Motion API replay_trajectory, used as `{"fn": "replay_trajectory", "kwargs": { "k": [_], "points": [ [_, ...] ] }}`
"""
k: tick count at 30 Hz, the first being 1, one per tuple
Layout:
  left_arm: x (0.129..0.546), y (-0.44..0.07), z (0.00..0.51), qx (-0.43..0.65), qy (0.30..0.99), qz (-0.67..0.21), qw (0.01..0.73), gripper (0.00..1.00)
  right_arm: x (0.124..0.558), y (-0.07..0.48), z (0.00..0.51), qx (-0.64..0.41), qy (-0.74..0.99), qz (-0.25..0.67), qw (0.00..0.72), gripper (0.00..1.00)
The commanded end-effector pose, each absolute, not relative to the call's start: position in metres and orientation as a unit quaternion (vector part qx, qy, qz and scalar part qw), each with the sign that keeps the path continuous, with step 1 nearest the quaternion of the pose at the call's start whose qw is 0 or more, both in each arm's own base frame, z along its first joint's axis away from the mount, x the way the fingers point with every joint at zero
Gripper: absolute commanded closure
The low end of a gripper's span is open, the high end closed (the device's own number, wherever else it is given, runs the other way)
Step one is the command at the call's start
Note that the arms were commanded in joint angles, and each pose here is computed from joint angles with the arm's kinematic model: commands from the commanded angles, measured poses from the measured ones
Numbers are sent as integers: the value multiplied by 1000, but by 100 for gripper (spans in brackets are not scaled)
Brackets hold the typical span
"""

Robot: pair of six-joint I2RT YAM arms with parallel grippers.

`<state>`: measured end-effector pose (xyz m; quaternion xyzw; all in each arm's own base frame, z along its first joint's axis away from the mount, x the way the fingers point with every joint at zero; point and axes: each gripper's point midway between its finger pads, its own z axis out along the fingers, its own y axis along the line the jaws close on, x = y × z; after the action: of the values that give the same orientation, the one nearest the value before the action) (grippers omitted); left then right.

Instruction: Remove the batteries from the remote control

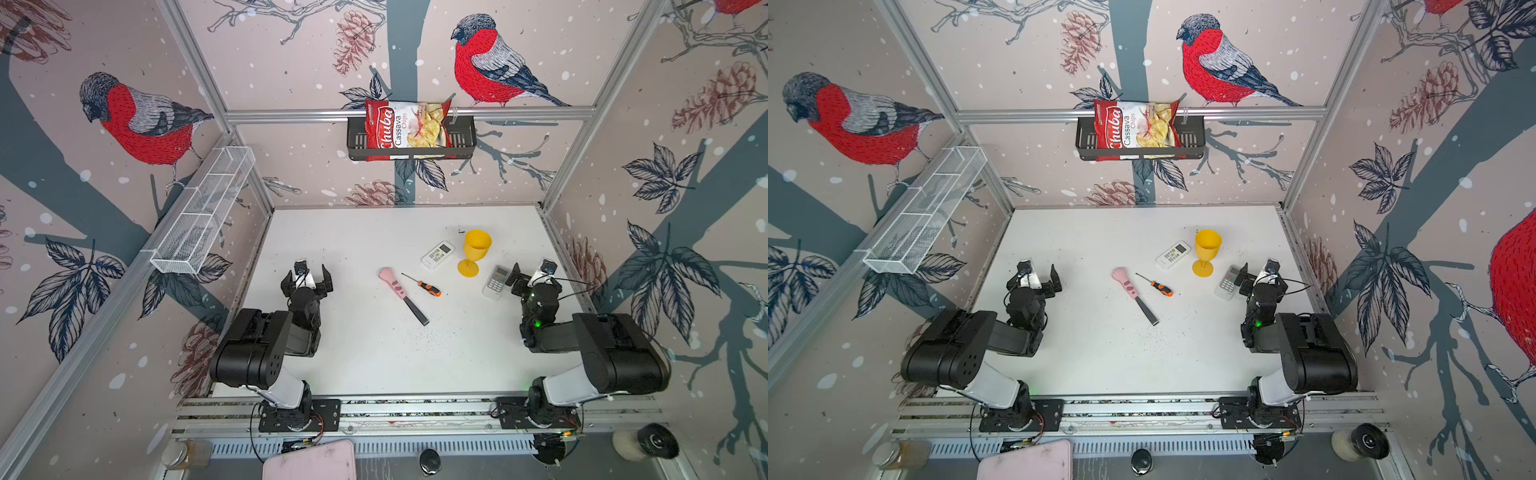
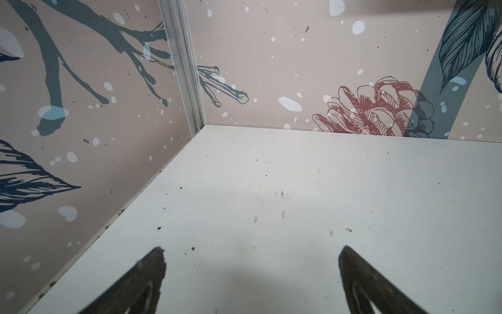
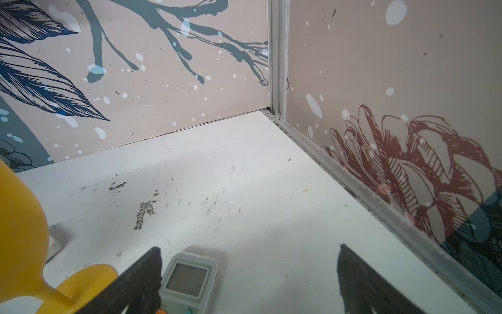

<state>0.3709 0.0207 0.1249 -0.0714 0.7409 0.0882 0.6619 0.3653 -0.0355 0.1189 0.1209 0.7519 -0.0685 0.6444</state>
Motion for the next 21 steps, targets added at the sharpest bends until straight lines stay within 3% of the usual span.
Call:
{"fn": "replay_trajectory", "kwargs": {
  "k": [1,21],
  "points": [
    [372,21,132,-71,732,87,672,2,367,-35,127,124,741,-65,656,1],
    [375,20,130,-66,737,71,668,2,369,-36,126,122,744,-59,654,0]
  ]
}}
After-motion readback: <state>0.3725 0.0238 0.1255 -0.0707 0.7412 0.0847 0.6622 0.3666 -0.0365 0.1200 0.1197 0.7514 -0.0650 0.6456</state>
